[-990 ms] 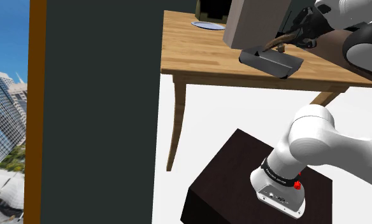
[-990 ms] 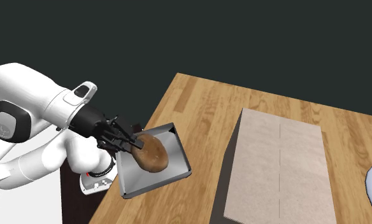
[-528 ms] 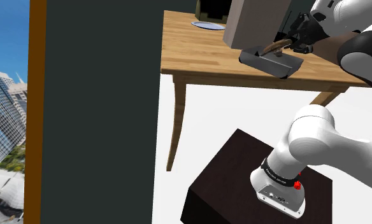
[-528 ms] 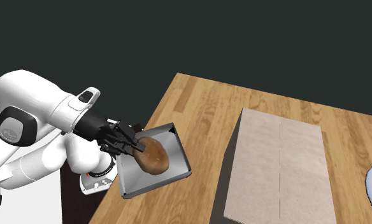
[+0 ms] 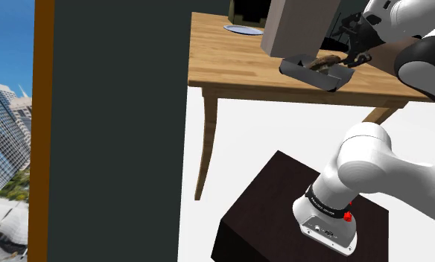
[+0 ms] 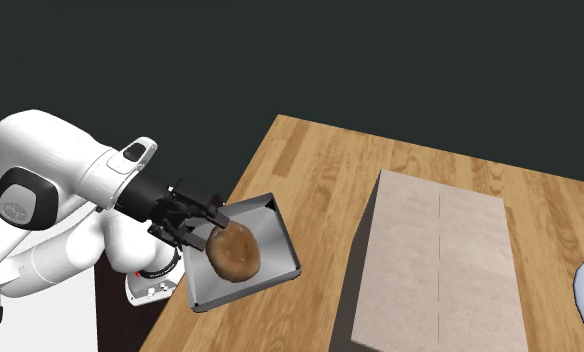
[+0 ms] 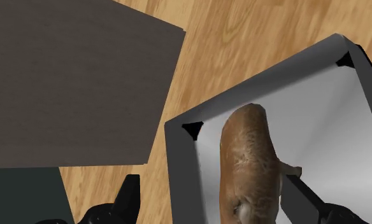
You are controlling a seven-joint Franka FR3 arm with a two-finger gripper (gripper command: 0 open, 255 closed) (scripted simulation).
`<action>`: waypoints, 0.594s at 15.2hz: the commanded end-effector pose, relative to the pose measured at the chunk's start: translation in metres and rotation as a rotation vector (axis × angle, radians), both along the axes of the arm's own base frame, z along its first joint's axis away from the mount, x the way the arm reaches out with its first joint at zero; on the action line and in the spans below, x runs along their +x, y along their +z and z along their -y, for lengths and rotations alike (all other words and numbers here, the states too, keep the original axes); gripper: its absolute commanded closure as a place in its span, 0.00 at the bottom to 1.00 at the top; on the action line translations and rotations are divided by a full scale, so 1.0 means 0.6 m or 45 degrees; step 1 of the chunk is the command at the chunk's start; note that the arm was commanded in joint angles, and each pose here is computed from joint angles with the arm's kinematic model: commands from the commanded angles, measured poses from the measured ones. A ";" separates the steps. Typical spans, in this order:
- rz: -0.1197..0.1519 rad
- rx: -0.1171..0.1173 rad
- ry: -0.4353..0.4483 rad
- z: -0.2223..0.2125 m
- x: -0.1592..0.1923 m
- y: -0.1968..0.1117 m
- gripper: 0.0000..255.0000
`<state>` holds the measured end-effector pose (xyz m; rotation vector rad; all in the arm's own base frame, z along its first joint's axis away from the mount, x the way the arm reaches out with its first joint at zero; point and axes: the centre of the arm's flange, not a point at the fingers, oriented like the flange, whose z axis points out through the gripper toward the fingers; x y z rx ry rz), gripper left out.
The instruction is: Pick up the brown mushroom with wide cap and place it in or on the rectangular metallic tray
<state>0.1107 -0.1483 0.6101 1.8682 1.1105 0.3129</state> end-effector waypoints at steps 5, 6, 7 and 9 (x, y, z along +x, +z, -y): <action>0.000 0.000 0.000 -0.048 -0.050 0.046 0.00; 0.000 0.000 0.000 -0.048 -0.050 0.046 0.00; 0.000 0.000 0.000 -0.048 -0.050 0.046 0.00; 0.000 0.000 0.000 -0.048 -0.050 0.046 0.00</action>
